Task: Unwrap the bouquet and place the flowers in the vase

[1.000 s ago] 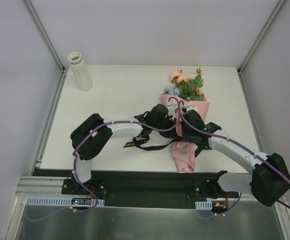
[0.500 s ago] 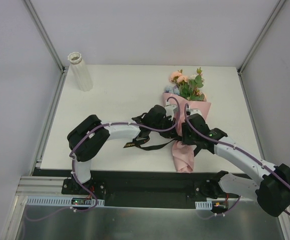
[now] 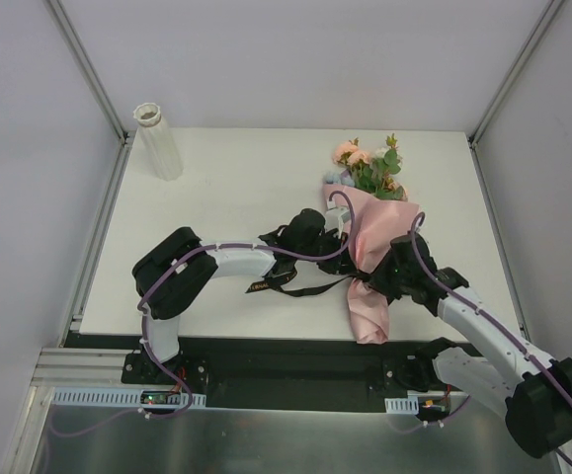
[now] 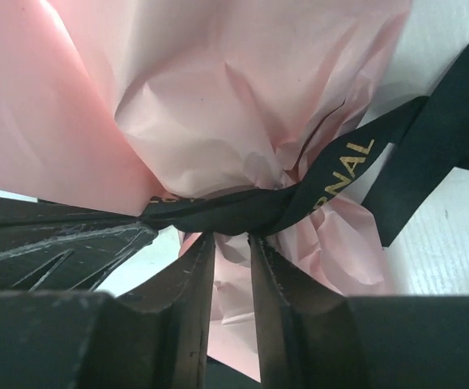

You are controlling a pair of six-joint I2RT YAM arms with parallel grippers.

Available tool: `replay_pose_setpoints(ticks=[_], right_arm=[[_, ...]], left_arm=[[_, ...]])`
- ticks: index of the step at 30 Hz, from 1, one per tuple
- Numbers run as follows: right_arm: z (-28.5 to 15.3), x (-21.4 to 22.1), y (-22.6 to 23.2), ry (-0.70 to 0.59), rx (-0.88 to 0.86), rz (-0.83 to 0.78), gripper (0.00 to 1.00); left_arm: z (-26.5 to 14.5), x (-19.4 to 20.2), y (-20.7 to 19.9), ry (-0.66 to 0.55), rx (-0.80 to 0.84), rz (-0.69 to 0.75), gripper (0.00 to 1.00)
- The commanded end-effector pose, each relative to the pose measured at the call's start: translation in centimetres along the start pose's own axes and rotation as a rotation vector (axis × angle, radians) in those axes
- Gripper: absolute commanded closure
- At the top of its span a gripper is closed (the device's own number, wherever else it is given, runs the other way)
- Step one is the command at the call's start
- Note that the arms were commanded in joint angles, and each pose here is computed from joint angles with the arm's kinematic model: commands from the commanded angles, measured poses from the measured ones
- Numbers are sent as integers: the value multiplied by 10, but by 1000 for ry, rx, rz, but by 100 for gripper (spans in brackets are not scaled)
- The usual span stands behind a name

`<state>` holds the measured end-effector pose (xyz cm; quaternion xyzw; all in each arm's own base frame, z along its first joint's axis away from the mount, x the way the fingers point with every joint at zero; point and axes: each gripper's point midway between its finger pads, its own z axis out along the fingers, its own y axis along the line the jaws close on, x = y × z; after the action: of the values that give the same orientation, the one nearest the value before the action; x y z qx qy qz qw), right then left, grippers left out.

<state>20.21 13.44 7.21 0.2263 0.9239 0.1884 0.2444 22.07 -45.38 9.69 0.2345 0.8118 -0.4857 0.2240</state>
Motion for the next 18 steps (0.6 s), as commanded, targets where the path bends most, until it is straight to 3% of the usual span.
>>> replay_pose_setpoints(ticks=[1, 10, 13, 18], right_arm=[[-6, -5, 16, -12, -72, 154, 69], [0, -7, 9, -25, -69, 207, 68], [2, -12, 12, -38, -94, 219, 62], [8, -17, 17, -36, -118, 228, 60]], left_arm=[[-7, -13, -24, -42, 68, 36, 100], [-9, -11, -25, -33, 78, 45, 100], [-9, -8, -25, -29, 81, 45, 100], [-11, -5, -28, -22, 102, 54, 100]])
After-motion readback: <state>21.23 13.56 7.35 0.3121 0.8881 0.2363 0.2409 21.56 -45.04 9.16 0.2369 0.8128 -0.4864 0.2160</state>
